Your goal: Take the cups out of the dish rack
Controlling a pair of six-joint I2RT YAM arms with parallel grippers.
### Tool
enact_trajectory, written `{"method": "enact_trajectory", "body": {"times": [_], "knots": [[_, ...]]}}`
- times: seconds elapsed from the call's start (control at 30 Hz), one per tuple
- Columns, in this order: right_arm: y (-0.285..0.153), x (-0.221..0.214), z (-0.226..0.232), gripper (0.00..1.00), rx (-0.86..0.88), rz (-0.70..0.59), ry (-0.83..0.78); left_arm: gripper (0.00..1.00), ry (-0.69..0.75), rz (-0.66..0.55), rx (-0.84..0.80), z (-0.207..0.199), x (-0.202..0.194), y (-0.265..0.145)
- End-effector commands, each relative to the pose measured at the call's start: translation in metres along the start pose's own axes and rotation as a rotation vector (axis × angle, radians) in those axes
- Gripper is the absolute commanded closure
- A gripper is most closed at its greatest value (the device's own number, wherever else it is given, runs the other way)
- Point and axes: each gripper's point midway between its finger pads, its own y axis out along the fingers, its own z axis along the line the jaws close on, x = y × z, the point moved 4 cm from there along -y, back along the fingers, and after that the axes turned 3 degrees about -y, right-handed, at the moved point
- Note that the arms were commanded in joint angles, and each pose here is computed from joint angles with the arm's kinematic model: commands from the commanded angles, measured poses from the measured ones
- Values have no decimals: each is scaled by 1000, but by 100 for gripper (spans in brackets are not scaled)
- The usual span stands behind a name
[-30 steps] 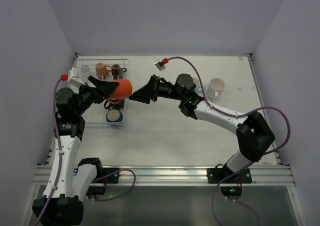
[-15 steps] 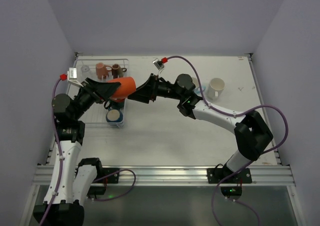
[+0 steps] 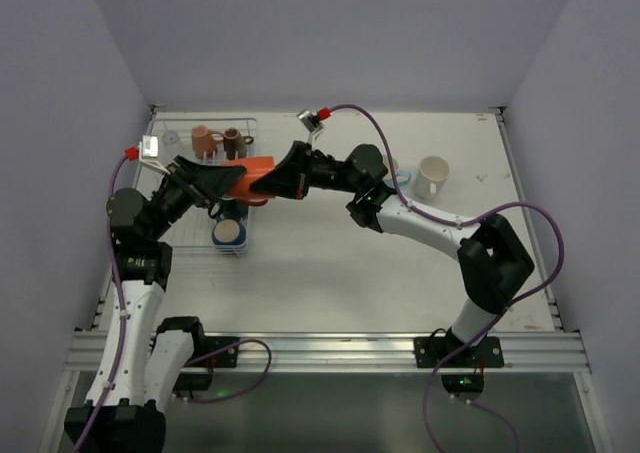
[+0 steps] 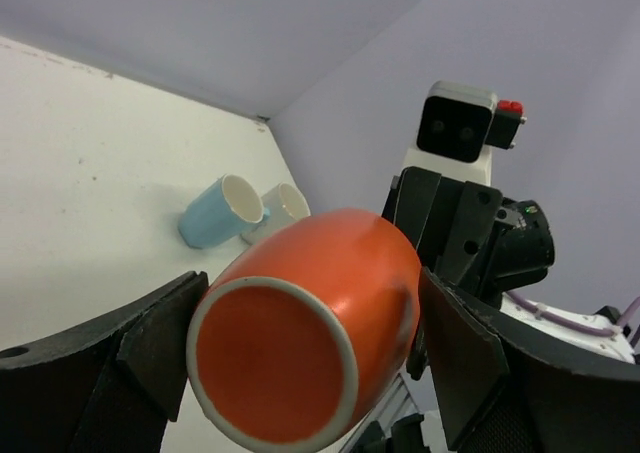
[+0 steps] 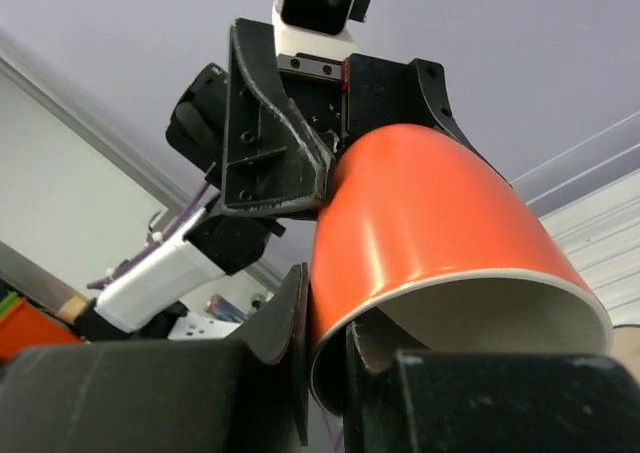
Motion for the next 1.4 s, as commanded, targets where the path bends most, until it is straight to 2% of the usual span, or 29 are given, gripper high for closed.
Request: {"method": "enact_trajectory", "body": {"times": [0.0,0.07,0.1,0.13,0.17,0.2,0.23,0.3,0.47,0.73,0.83,0.97,1.37], "knots": [[-7,-1,-2,100,-39,22,-76,8,78,92,-8,-11,-6,-3],[-19,-1,-8,100,-133,50,-107,4,172,46,124,-1,8,-3],[-31,-16,-26,100,-268,132,-44,4,253,67,225,11,8,-10],[-34,-3,-34,100,-363,128,-180,2,323,-5,295,6,26,-14],[-41,0,-39,100,-447,158,-215,2,372,-28,343,7,31,-20],[-60,-14,-53,100,-570,269,-236,0,421,-26,415,16,33,-27],[-65,7,-59,100,-694,241,-308,0,445,-70,490,24,39,-34],[-85,16,-75,100,-893,331,-381,0,478,-81,539,34,37,-42],[-121,19,-121,100,-1151,542,-492,0,483,-13,571,74,11,-47],[-137,21,-184,100,-1206,749,-565,0,527,-11,620,97,2,-54],[-144,26,-200,100,-1234,756,-559,0,528,7,638,112,-7,-55],[-155,21,-226,100,-1257,770,-501,0,523,39,615,111,-11,-50],[-168,-1,-254,100,-1267,831,-438,0,495,76,665,127,-12,-45]]}}
